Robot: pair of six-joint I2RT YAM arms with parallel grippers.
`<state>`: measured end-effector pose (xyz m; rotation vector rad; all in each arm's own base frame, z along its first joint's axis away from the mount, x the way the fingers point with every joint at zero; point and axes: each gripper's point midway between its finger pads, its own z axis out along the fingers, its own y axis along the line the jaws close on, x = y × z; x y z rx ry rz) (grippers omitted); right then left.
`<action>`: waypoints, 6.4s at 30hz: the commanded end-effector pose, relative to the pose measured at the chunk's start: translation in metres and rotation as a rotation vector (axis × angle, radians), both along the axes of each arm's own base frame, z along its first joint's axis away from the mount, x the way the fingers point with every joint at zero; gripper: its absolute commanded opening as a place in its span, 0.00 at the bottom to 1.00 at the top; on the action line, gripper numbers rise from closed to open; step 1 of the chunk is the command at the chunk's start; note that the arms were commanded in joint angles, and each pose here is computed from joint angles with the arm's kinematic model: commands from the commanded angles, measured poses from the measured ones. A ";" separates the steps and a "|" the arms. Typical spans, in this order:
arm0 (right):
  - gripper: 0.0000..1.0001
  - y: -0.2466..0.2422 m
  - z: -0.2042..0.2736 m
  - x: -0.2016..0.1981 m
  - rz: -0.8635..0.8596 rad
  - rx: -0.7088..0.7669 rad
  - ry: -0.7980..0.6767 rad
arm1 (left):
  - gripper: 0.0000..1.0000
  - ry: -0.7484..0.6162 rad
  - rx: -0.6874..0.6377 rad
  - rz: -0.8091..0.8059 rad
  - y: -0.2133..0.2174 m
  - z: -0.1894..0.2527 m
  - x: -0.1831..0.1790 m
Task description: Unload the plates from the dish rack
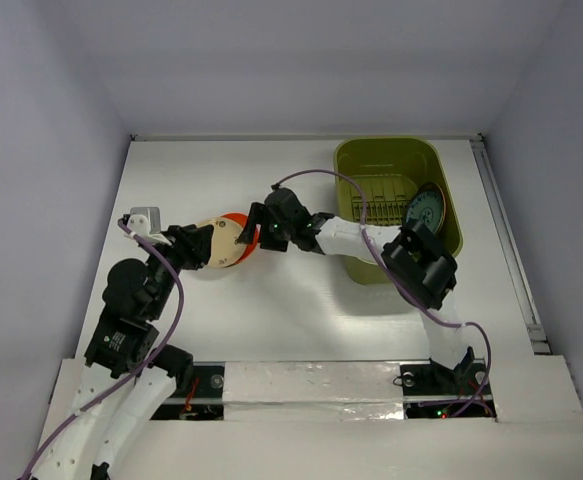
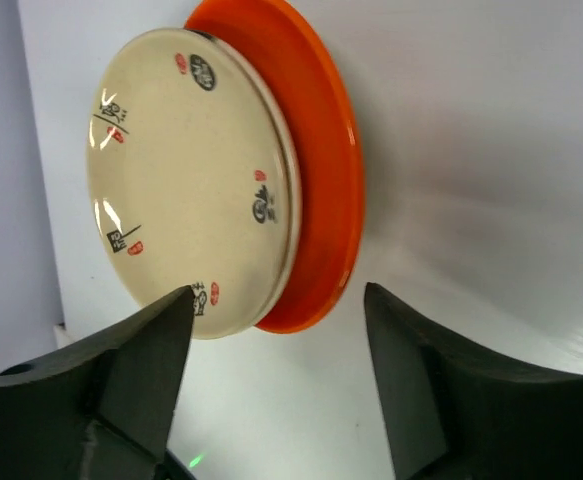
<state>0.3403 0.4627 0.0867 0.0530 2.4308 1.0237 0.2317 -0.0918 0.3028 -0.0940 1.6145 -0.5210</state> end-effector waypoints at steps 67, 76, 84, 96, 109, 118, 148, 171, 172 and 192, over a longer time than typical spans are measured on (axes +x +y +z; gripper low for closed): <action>0.45 -0.493 0.068 0.048 -0.851 -1.013 -0.149 | 0.39 -0.037 -0.008 -0.037 -0.008 0.009 -0.001; 0.39 -0.475 0.065 0.052 -0.838 -0.858 -0.232 | 0.39 -0.034 -0.007 -0.042 -0.010 0.008 0.001; 0.45 -0.485 0.061 0.057 -0.891 -0.901 -0.244 | 0.39 -0.028 -0.006 -0.046 -0.011 0.006 0.002; 0.00 -0.492 0.079 0.064 -0.932 -0.928 -0.294 | 0.39 -0.034 -0.008 -0.045 -0.010 0.008 0.001; 0.00 -0.454 0.210 0.034 -0.858 -0.566 -0.560 | 0.39 -0.030 -0.006 -0.046 -0.011 0.007 0.002; 0.00 -0.375 0.270 0.020 -0.635 -0.227 -0.668 | 0.39 -0.032 -0.009 -0.045 -0.011 0.008 0.003; 0.07 0.046 0.089 -0.001 0.098 0.274 -0.095 | 0.39 -0.041 -0.005 -0.003 -0.001 0.010 0.006; 0.08 -0.072 0.166 -0.005 -0.120 -0.019 -0.461 | 0.47 -0.032 -0.001 0.023 0.005 0.008 0.011; 0.00 -0.095 0.190 -0.015 -0.154 -0.001 -0.517 | 0.48 -0.029 0.002 0.021 0.004 0.006 0.012; 1.00 -0.446 0.321 -0.126 -1.134 0.019 -0.885 | 0.73 -0.154 -0.039 -0.032 -0.001 0.057 0.009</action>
